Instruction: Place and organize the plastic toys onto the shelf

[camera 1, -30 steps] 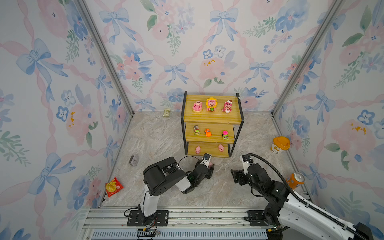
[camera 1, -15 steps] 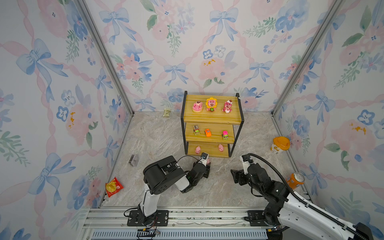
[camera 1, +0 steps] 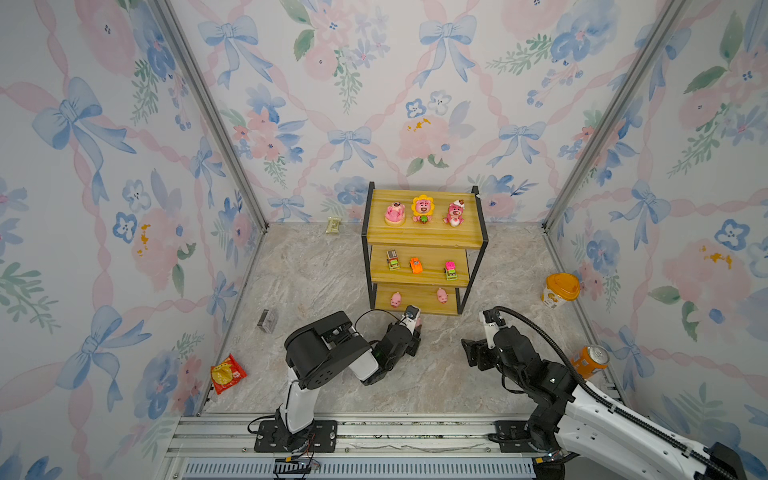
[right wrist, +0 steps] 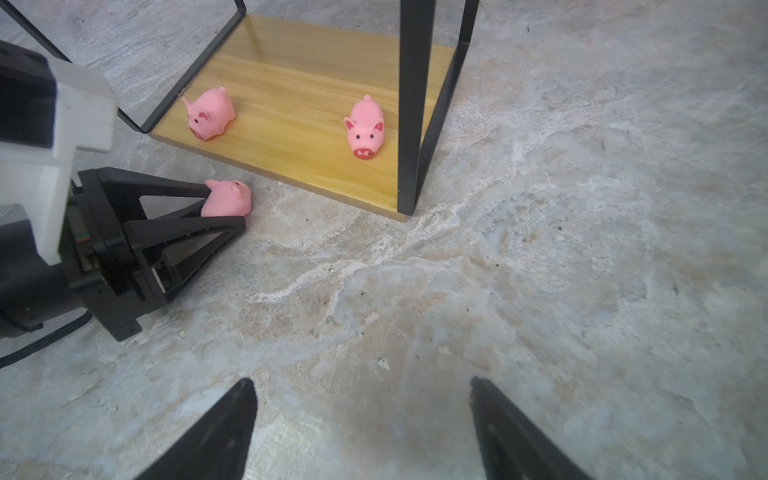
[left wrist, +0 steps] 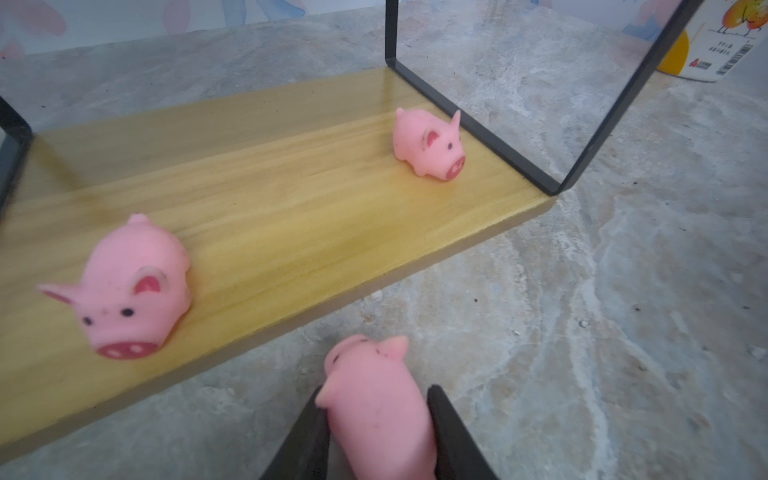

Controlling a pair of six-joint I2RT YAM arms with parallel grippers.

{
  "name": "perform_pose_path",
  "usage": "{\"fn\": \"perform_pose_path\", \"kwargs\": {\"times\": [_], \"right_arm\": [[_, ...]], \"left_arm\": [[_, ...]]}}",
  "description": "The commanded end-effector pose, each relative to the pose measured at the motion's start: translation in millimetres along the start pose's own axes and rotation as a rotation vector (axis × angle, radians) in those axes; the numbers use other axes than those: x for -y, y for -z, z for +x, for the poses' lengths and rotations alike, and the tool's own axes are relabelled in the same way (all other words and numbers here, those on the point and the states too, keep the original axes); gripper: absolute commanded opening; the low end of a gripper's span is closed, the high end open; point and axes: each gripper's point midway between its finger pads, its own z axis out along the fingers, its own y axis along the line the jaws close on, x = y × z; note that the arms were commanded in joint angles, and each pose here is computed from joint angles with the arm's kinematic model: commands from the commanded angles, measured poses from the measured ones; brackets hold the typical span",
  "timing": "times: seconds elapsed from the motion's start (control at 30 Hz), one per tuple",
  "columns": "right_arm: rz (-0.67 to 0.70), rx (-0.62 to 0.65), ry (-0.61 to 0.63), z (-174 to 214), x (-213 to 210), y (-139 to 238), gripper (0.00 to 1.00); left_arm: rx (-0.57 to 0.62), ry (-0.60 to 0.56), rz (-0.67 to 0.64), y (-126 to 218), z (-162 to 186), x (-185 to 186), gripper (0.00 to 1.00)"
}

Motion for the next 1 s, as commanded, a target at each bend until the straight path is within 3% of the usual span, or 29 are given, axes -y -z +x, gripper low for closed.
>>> {"fn": "perform_pose_path", "kwargs": {"times": [0.0, 0.33, 0.97], "right_arm": [[0.015, 0.027, 0.003, -6, 3, 5, 0.83], [0.030, 0.039, -0.011, -4, 10, 9, 0.83], [0.042, 0.052, -0.024, -1, 17, 15, 0.83]], "left_arm": [[0.045, -0.025, 0.014, 1, -23, 4, 0.37], [0.095, -0.023, -0.025, 2, -43, 1, 0.35], [0.181, 0.087, -0.121, -21, -58, -7, 0.37]]}}
